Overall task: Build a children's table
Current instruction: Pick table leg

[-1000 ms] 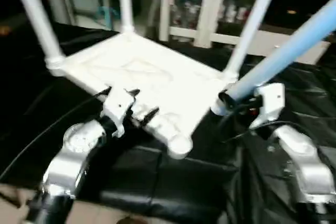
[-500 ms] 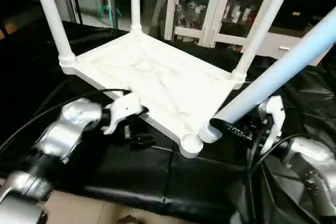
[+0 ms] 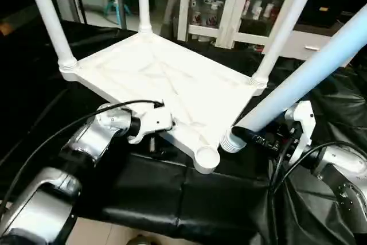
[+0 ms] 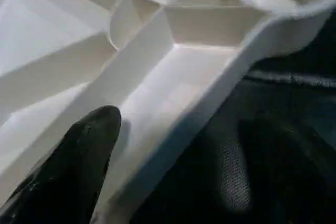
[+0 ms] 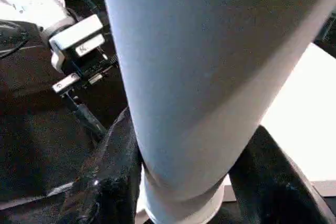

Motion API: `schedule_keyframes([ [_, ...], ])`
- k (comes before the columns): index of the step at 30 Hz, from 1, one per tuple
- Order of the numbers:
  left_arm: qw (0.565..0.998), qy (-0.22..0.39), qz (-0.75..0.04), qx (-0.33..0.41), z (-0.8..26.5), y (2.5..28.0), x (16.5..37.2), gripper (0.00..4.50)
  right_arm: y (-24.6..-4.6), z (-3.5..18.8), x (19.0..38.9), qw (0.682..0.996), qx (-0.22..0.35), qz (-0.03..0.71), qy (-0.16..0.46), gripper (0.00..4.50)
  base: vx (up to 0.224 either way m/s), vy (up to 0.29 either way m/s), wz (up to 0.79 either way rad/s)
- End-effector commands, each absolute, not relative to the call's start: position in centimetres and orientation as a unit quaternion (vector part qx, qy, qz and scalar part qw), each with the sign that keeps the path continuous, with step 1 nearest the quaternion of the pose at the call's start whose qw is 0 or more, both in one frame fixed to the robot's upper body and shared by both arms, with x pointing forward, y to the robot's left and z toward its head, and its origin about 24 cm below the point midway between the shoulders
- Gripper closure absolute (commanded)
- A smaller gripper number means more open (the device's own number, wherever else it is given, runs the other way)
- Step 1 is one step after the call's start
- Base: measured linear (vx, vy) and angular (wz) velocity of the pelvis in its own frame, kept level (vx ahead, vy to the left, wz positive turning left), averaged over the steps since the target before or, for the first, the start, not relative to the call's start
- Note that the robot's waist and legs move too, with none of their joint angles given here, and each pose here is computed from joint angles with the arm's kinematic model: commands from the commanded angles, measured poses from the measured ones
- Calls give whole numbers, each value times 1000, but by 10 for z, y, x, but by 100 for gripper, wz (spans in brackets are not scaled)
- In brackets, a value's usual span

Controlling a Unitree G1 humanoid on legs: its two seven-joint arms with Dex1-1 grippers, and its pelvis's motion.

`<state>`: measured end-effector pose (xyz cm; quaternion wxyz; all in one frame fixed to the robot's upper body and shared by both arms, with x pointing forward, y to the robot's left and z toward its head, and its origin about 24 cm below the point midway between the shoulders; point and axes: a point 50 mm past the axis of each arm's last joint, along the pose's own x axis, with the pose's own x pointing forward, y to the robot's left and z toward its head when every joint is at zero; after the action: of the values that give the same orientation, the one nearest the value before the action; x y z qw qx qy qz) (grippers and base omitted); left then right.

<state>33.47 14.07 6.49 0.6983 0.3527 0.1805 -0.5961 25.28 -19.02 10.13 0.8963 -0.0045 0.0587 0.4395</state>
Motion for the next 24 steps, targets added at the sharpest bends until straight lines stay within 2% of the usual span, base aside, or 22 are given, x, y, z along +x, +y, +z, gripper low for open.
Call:
schedule_keyframes([
  [1, 686, 176, -600, 372, 67, 135, 340, 40, -193, 112, 254, 897, -18, 439, 43, 264, 0, 0, 0],
  [8, 677, 167, -607, 381, 66, 123, 345, 99, -194, 113, 256, 897, -24, 438, 43, 264, 0, 0, 0],
  [18, 640, 173, -632, 401, 66, 105, 349, 181, -189, 114, 257, 889, -33, 455, 43, 264, 0, 0, 0],
  [20, 632, 181, -636, 404, 65, 105, 349, 194, -189, 115, 257, 889, -34, 455, 42, 264, 0, 0, 0],
  [22, 611, 216, -643, 408, 62, 109, 348, 224, -188, 116, 259, 889, -37, 455, 40, 264, 0, 0, 0],
  [24, 604, 228, -645, 410, 61, 110, 347, 231, -189, 116, 259, 889, -38, 455, 40, 264, 0, 0, 0],
])
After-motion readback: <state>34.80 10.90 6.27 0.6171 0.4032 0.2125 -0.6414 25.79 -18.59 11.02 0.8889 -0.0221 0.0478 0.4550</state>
